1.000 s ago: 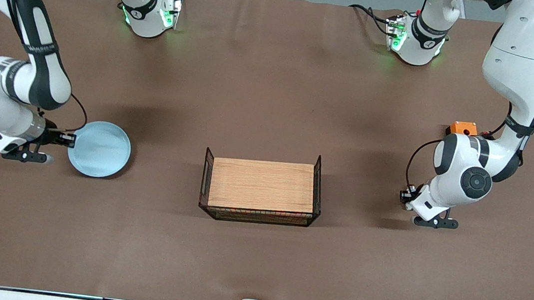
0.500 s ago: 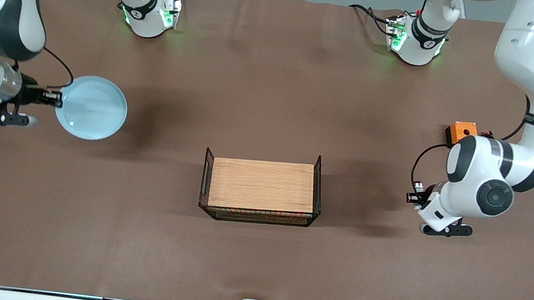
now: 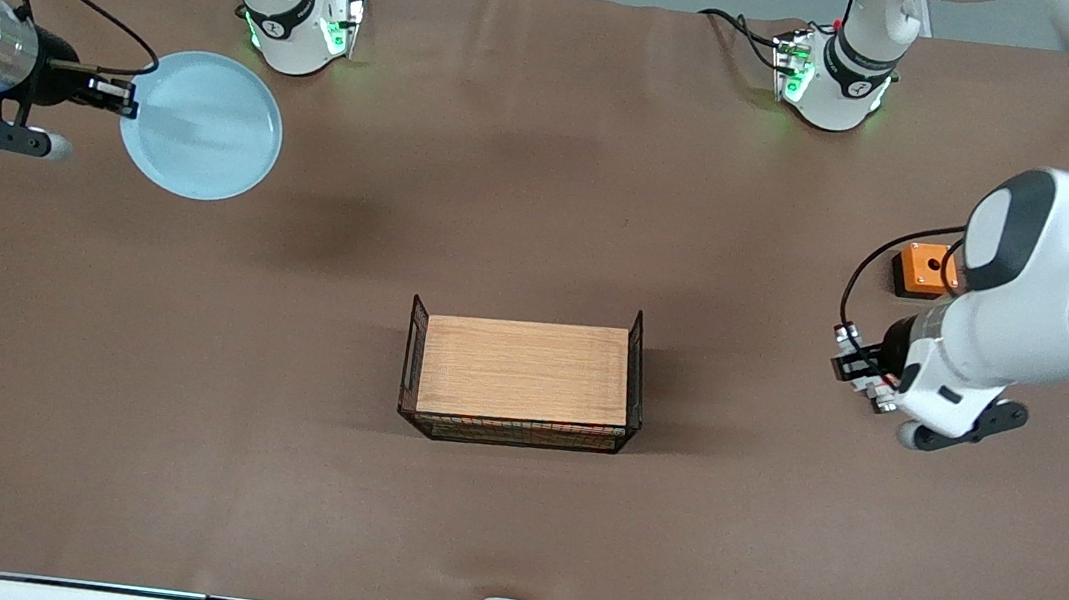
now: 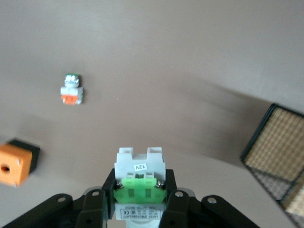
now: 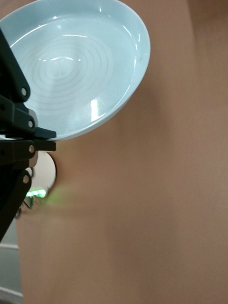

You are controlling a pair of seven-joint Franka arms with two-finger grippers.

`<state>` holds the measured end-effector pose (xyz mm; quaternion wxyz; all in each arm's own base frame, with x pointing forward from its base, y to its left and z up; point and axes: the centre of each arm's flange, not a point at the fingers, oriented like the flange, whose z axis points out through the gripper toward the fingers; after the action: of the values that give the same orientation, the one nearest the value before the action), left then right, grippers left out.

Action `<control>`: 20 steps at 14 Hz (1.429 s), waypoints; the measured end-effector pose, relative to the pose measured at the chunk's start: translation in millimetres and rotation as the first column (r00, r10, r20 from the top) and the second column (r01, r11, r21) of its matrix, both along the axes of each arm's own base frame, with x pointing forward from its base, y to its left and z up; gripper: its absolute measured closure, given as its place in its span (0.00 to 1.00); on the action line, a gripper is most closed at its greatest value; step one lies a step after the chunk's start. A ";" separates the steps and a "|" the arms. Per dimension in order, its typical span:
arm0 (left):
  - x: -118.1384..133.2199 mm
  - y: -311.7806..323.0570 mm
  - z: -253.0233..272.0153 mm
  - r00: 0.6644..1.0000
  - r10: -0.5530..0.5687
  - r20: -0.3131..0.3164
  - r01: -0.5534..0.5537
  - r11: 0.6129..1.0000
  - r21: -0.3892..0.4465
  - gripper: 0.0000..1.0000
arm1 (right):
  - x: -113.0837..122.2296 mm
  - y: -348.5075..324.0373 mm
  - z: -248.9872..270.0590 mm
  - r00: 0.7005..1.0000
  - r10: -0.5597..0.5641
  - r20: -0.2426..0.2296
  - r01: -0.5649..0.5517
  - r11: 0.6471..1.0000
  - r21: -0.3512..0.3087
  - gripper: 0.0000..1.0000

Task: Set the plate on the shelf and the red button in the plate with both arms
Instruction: 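Lift the plate with the right gripper while the left gripper lifts the switch, then lower the plate onto the wooden tray with the right gripper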

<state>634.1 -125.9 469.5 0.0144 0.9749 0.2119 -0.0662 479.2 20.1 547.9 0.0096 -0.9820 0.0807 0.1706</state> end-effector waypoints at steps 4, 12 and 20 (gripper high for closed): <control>-12.5 -19.3 28.3 0.979 0.204 -0.016 -0.204 0.979 0.012 0.59 | -9.8 90.0 16.2 0.986 -0.167 0.009 0.167 0.984 -0.069 0.97; -12.3 -30.0 37.1 0.746 0.664 -0.049 -0.663 0.748 0.043 0.59 | -56.7 254.4 39.7 0.849 -0.517 0.108 0.527 0.842 -0.114 0.97; -9.8 -28.6 30.6 0.750 0.659 -0.056 -0.657 0.752 0.048 0.59 | -48.4 354.9 16.1 0.482 -0.867 0.126 0.873 0.487 0.012 0.97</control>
<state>624.2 -154.6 500.1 0.0170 0.8354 0.5423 -0.0882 430.8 374.9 564.0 0.0728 -0.8142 0.5700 0.0833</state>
